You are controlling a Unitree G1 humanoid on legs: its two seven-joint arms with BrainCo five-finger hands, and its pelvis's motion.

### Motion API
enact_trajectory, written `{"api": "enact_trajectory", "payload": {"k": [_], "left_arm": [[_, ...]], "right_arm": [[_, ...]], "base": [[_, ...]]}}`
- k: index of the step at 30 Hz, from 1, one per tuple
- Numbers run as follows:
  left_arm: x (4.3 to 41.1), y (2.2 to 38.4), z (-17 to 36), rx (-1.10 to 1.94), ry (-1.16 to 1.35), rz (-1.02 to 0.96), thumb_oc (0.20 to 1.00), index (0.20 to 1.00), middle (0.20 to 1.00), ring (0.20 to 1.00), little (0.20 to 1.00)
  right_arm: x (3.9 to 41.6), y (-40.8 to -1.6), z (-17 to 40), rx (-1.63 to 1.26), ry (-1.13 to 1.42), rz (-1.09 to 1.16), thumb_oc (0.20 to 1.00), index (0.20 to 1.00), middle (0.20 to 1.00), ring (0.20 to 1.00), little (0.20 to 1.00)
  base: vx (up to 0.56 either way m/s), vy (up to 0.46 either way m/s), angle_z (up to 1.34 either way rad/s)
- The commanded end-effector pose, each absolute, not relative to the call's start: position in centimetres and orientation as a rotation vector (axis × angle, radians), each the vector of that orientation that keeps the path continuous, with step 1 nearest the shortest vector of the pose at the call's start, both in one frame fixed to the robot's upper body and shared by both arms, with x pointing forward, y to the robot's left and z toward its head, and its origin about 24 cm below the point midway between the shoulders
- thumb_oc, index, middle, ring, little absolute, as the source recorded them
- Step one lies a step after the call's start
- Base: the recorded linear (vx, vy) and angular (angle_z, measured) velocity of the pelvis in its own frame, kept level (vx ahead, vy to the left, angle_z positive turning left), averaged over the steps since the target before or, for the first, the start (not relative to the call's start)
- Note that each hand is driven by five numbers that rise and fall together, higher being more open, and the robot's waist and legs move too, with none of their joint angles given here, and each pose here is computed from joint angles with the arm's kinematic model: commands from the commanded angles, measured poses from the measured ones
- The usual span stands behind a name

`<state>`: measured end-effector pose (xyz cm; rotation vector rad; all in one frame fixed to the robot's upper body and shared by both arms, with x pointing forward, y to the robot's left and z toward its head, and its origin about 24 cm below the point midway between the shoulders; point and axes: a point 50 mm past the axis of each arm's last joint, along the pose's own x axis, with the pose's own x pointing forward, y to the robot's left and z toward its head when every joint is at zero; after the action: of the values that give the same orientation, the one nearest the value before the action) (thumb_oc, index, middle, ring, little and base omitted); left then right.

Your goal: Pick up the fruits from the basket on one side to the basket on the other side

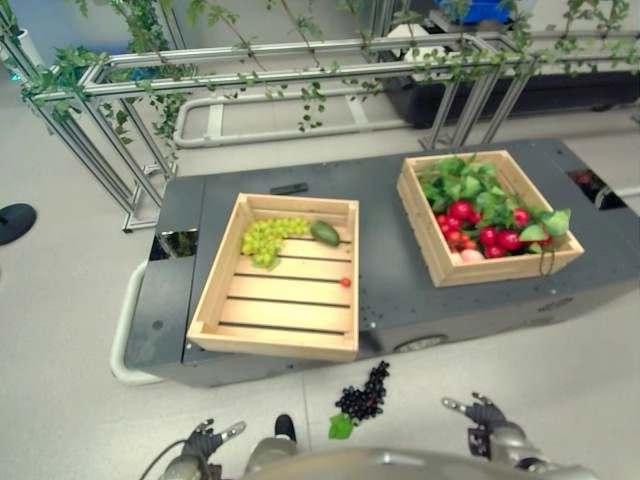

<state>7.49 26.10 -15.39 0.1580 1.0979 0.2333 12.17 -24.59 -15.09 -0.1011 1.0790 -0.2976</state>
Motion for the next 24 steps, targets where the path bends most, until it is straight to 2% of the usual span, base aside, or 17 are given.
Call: {"api": "enact_trajectory", "payload": {"k": [1,24], "left_arm": [[8.68,26.1,-15.18,0.194,1.074,0.195,1.0,1.0,1.0,1.0,1.0],[8.06,25.86,-15.4,0.19,1.093,0.184,1.0,1.0,1.0,1.0,1.0]], "right_arm": [[13.48,-25.23,-14.5,-0.119,1.042,-0.309,1.0,1.0,1.0,1.0,1.0],[13.22,-25.48,-14.52,-0.139,1.052,-0.306,1.0,1.0,1.0,1.0,1.0]], "base": [[0.01,0.037,-0.01],[0.0,0.002,0.01]]}}
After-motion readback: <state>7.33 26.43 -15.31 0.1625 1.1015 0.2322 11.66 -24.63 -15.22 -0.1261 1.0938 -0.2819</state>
